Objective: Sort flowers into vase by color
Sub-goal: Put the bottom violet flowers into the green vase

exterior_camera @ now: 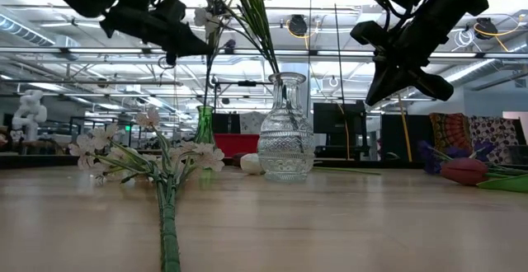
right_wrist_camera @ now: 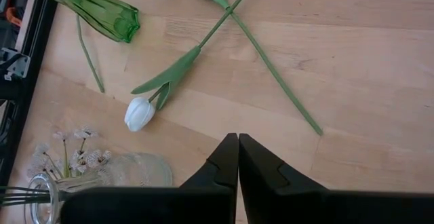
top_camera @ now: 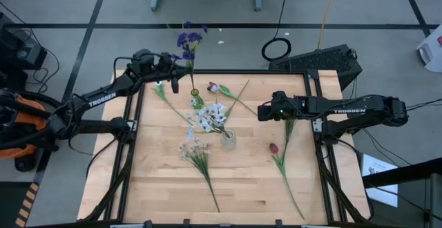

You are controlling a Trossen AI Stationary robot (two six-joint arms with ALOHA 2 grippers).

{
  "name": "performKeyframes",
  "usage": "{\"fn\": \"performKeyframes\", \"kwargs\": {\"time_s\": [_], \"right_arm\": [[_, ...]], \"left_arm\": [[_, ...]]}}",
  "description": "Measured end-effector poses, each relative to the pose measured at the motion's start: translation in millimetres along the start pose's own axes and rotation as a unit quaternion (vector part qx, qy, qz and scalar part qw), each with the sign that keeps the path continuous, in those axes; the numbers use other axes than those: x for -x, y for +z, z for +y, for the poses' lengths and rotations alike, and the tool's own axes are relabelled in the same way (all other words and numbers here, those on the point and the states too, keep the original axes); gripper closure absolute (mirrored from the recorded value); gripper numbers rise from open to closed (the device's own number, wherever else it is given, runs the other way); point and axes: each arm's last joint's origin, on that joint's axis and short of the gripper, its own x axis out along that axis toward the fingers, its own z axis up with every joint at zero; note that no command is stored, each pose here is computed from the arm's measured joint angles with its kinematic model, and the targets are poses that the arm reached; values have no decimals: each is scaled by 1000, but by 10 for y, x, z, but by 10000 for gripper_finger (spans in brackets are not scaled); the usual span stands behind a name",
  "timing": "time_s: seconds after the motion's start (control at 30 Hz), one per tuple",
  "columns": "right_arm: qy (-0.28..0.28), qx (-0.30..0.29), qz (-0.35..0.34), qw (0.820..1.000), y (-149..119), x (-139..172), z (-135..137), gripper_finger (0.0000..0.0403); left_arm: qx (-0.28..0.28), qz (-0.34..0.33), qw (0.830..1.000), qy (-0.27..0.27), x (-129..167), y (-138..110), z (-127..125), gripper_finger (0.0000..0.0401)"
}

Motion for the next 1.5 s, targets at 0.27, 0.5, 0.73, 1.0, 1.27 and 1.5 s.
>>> {"fn": "performKeyframes", "kwargs": {"time_s": [0.27, 0.5, 0.73, 1.0, 1.27, 1.5], "right_arm": [[0, 0, 0, 1000, 0, 0, 0, 399], [-1, 0, -3, 1000, 1, -1, -1, 399], [-6, 2, -15, 1000, 10, -1, -3, 399], [10, -2, -22, 1000, 23, 0, 28, 399], [10, -4, -21, 1000, 22, -1, 28, 399], [11, -2, -20, 1000, 21, 0, 29, 399]], "left_arm": [[13, -21, 1000, -9, 19, -365, -64, 401], [24, 1, 1000, -8, 32, -537, -71, 393], [27, 6, 1000, -8, 34, -563, -72, 372], [35, 22, 999, -6, 34, -598, -71, 369], [43, 43, 998, -5, 38, -645, -73, 328], [48, 45, 998, -5, 38, -647, -73, 255]]}}
